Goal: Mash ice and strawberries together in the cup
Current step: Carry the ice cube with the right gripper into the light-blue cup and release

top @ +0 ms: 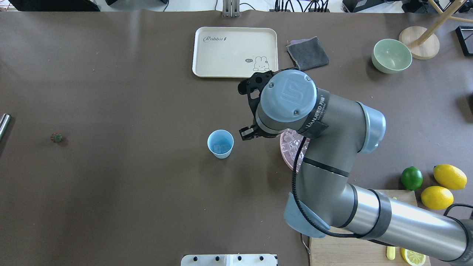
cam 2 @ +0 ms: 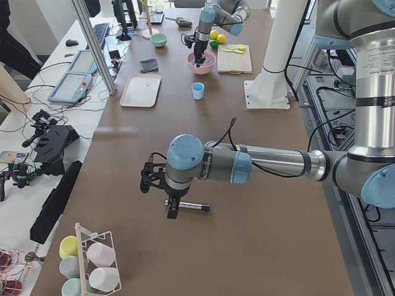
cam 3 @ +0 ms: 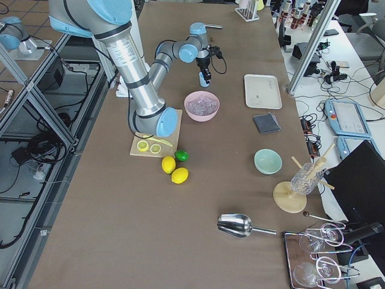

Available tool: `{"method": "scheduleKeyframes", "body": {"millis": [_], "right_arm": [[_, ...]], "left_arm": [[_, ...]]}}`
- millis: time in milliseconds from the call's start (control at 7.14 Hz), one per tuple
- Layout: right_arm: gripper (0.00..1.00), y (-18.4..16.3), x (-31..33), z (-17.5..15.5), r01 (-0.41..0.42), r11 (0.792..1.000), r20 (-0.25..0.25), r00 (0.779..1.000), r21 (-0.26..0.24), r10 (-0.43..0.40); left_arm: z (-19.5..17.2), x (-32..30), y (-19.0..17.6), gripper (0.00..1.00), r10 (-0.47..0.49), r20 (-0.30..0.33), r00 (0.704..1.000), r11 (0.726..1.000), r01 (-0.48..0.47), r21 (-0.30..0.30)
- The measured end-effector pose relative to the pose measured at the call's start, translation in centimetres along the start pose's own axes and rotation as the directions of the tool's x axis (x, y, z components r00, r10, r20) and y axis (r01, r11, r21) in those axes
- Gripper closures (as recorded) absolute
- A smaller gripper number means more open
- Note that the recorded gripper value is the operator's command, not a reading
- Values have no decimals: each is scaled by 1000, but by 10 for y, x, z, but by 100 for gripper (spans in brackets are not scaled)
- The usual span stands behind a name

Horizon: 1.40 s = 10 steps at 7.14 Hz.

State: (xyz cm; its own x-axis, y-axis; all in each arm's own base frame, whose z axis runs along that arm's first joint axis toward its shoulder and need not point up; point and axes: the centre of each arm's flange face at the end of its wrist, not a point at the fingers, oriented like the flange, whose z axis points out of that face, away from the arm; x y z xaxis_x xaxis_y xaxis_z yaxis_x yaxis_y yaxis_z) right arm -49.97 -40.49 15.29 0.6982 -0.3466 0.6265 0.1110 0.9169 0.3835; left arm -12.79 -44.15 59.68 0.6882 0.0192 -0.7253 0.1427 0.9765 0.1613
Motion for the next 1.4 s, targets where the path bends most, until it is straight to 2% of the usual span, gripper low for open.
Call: {"method": "scheduleKeyframes", "body": {"millis": [280,420,701,1261,1401], "right_arm": [[100,-18,-68,-25,-51,999,49,998,11,50],[100,-23,-88,-24,-59,998,51,997,10,59],[100,-21,-101,-5,-58,998,25,998,-3,58],[99,-26,-101,32,-59,998,-14,998,8,59],[48,-25,-101,36,-57,998,-13,998,14,58]], "left_arm": [[0,0,0,1,-1,0,1000,1000,1,0],[1,-1,1,1,-3,0,1000,1000,3,-2],[2,-3,4,1,-8,0,1000,1000,8,-5],[4,-6,7,1,-14,-1,1000,1000,14,-9],[4,-7,7,1,-14,-2,1000,1000,14,-10]]}}
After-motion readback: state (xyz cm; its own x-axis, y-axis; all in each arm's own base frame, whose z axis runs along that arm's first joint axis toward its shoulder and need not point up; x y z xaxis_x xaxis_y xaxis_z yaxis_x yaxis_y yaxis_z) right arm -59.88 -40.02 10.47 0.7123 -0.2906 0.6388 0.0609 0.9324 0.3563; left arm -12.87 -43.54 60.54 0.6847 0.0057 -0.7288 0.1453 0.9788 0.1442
